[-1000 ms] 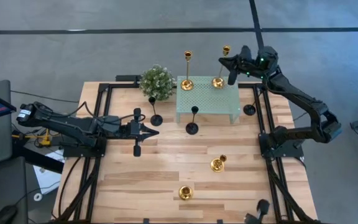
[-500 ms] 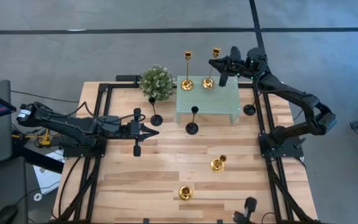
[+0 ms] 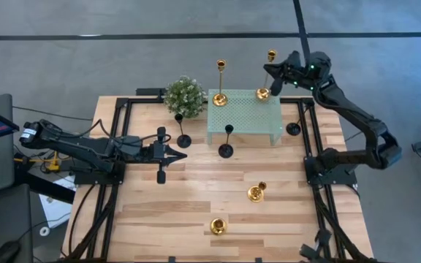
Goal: Pick & Place candle stick holders
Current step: Put the gold candle holder on the shelf
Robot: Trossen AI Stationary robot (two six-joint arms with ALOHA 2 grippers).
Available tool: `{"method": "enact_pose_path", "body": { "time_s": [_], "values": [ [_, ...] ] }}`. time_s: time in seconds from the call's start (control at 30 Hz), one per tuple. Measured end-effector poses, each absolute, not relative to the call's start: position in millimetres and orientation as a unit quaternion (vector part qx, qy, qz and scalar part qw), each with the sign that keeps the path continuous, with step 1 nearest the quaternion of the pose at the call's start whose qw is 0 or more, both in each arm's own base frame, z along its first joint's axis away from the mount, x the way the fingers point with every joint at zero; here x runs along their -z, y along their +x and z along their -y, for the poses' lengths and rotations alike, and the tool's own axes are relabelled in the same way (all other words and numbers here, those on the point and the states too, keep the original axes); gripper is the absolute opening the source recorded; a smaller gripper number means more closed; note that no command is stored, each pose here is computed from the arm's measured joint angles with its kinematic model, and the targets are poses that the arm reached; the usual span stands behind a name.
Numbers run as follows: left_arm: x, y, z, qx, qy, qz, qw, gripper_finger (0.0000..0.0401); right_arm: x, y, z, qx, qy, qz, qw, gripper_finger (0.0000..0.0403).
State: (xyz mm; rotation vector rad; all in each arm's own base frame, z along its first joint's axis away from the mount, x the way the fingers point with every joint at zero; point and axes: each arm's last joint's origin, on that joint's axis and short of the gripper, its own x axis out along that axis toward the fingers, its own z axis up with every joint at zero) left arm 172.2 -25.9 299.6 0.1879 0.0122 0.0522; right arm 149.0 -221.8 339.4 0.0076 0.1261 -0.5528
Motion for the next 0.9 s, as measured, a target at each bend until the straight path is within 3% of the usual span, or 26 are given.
{"method": "enact_pose_path", "body": {
  "time_s": [0.3,0.9],
  "values": [
    [-299.6,172.2,25.9,-0.026,0.094,-0.006,0.995,0.0006,-316.1,131.4,219.7,0.3,0.012,-0.079,0.95,0.0001],
    [-299.6,172.2,25.9,-0.026,0.094,-0.006,0.995,0.0009,-318.3,120.9,216.0,0.313,0.011,-0.06,0.948,0.0001]
  ]
}}
